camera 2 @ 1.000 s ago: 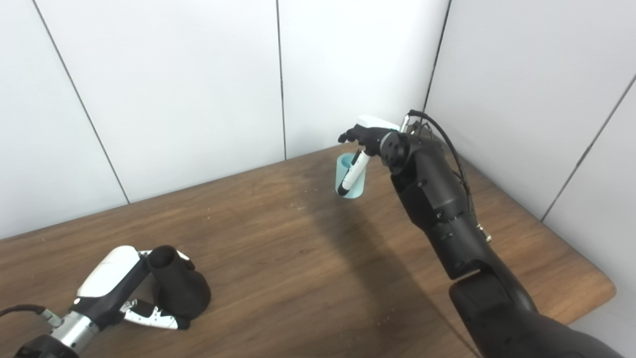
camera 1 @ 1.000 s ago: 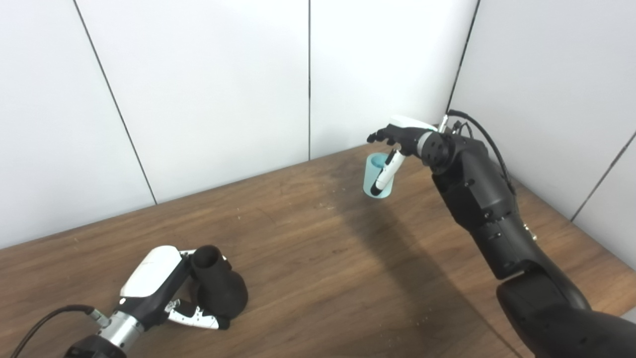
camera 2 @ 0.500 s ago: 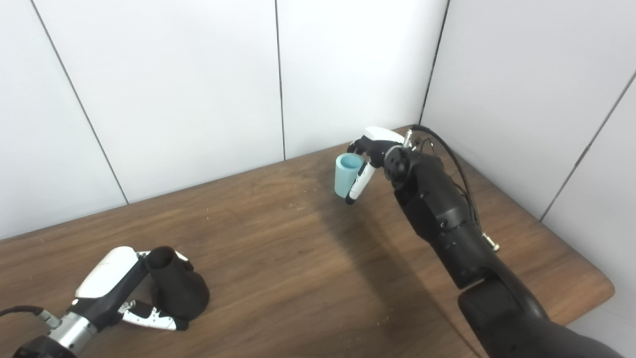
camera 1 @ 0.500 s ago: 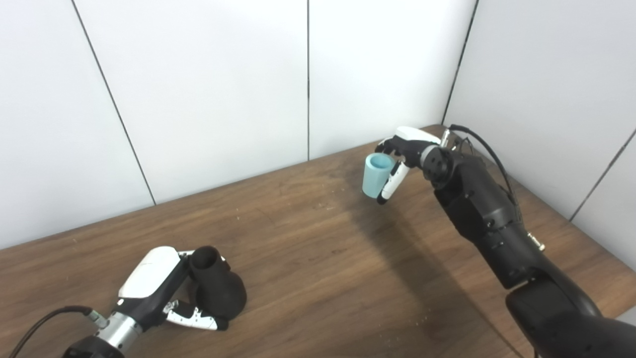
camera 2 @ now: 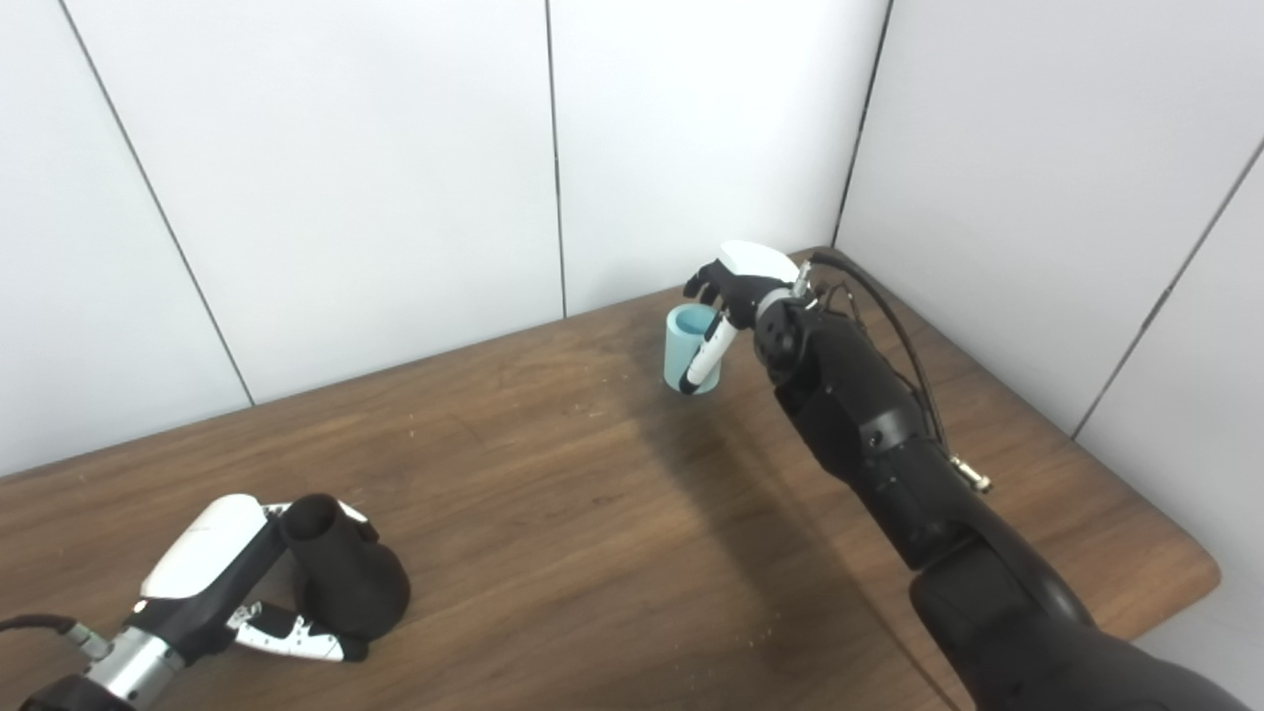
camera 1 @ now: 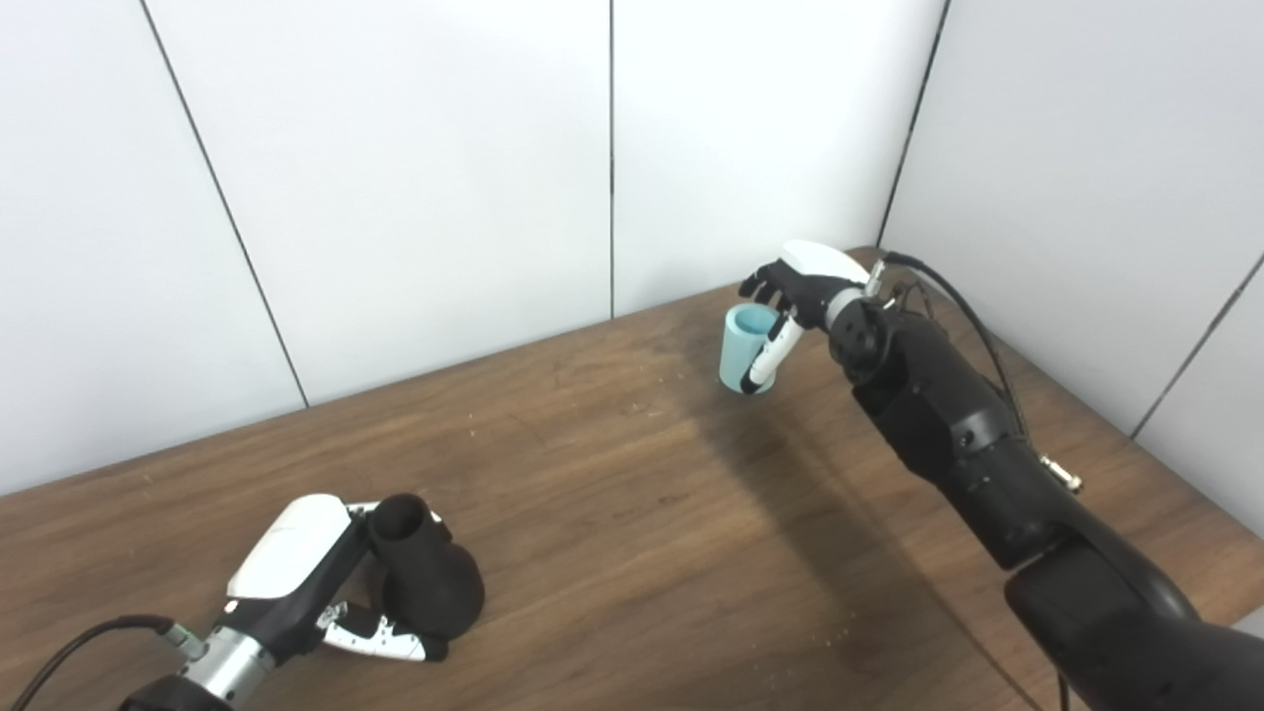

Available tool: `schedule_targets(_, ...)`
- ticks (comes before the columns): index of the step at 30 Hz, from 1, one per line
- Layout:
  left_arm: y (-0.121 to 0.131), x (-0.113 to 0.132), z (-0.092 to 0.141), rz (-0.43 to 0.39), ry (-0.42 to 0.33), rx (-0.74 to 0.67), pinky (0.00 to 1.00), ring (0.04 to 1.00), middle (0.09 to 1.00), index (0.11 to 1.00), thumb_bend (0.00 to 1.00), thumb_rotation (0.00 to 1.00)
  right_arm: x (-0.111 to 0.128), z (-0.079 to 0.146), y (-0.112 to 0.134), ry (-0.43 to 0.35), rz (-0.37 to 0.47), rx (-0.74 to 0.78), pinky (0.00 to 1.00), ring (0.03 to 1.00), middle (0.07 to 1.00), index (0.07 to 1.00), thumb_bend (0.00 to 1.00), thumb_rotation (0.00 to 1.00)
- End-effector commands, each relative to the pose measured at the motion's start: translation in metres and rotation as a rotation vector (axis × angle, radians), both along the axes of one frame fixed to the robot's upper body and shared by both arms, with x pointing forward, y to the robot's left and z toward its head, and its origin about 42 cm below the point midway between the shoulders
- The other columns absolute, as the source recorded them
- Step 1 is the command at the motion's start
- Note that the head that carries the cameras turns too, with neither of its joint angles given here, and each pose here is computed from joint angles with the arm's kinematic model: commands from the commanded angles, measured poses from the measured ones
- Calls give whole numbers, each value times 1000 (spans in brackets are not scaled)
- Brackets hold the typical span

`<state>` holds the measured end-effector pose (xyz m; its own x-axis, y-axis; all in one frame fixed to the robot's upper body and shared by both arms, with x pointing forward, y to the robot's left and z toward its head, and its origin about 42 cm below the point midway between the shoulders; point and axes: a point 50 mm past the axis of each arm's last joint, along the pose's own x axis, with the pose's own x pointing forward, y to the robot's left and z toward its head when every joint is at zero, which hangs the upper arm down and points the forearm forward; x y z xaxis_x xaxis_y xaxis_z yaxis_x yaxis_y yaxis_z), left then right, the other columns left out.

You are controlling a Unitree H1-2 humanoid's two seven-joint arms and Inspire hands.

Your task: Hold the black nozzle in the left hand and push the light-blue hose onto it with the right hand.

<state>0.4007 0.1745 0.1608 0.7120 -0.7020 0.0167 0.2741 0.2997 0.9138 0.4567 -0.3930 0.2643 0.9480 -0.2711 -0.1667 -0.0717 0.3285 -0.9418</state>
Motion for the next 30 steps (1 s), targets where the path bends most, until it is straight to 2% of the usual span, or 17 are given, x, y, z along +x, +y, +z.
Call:
schedule_targets(1, 37, -17, -44, 46, 132, 204, 505, 500, 467, 492, 527, 0, 10, 38, 3, -119, 22, -20, 580, 714, 775, 785, 891, 110)
schedule_targets(14, 38, -17, -42, 43, 138, 203, 469, 484, 460, 495, 527, 0, 10, 34, 1, -107, 22, -17, 541, 675, 759, 781, 868, 80)
schedule_targets(21, 40, -17, -41, 41, 132, 204, 475, 488, 460, 495, 527, 0, 8, 30, -5, -80, 15, -36, 522, 639, 717, 724, 835, 54)
schedule_targets(30, 40, -16, -38, 41, 129, 206, 483, 491, 460, 495, 527, 0, 6, 28, -10, -27, -3, -59, 573, 677, 694, 673, 795, 34)
